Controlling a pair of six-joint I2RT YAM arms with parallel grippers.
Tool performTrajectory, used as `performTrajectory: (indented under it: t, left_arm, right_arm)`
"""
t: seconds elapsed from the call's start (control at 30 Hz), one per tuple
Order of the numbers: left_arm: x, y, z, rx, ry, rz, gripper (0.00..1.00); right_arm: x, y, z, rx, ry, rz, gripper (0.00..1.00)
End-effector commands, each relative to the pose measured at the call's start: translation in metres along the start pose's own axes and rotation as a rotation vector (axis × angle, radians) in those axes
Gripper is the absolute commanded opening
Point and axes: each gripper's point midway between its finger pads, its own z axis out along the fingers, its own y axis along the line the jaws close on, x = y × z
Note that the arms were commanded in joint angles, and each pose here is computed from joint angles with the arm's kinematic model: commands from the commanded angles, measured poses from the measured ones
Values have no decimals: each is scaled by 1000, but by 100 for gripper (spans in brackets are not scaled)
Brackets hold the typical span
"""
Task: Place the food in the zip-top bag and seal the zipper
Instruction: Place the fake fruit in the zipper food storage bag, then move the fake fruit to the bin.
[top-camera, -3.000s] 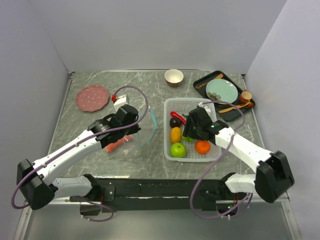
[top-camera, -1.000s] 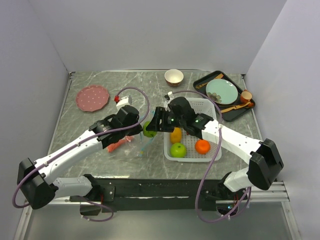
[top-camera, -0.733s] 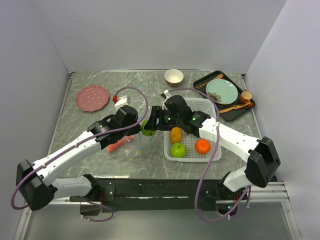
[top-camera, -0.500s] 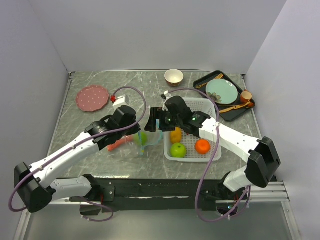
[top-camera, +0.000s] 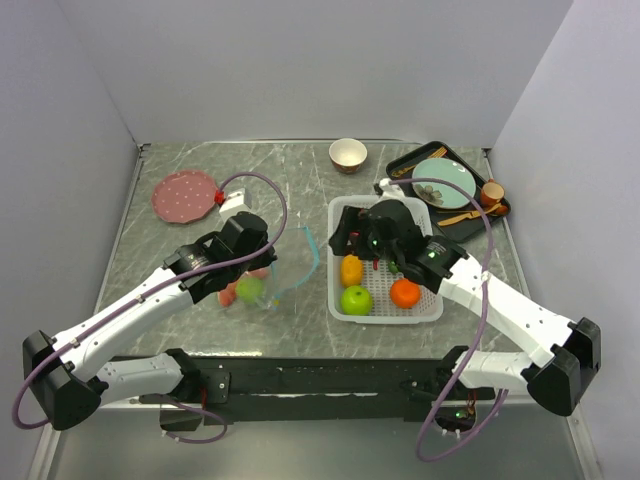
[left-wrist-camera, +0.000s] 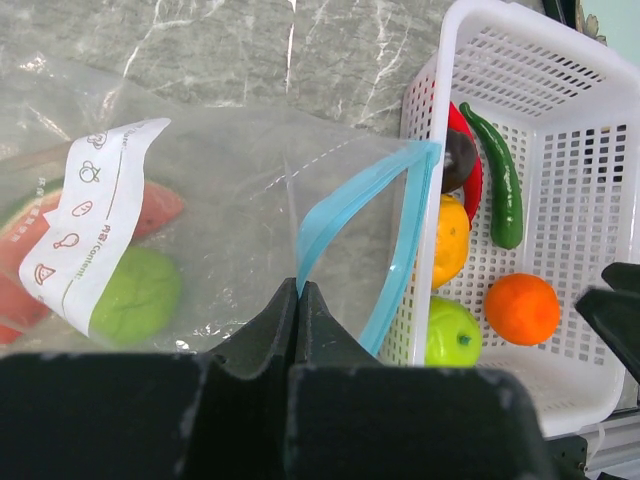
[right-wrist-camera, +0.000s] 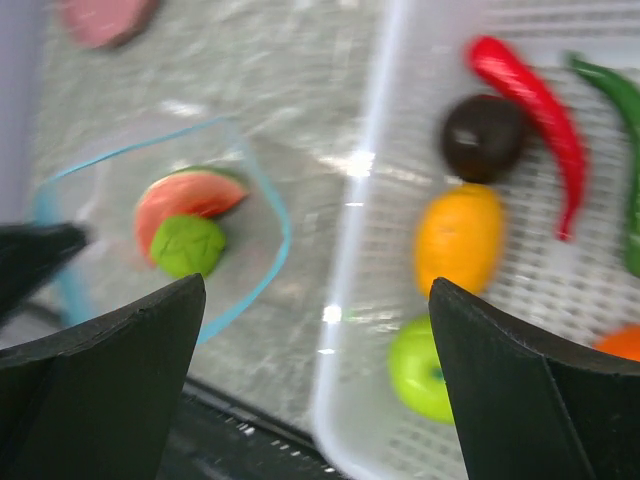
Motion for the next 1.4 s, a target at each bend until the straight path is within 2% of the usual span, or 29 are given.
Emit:
performTrajectory:
  t: [0.0, 0.13, 0.2, 0.3, 0.5, 0.97, 1.37]
  left_arm:
    - [-4, -3, -2, 15, -16, -6, 1]
    - [-3, -4, -1, 14, -11, -4, 1]
    - [-2, -3, 0, 11, -9, -5, 1]
    - [-2, -4, -1, 20, -10, -8, 1]
    - [-1, -1, 1, -1, -5, -2, 1]
    - [1, 0, 2, -2, 0, -4, 1]
    - [2, 1, 3, -9, 4, -1, 1]
  right_arm:
    - [6, -39, 3, 138, -30, -22, 100]
    - [12, -47, 1, 104, -45, -53, 100]
    - [22, -67, 5, 198, 20, -27, 100]
    - [32, -70, 19, 213, 101, -81, 100]
    - [53, -65, 44, 197, 208, -76, 100]
    - [74, -69, 66, 209, 284, -63, 79]
    - [83, -88, 75, 254, 303, -25, 71]
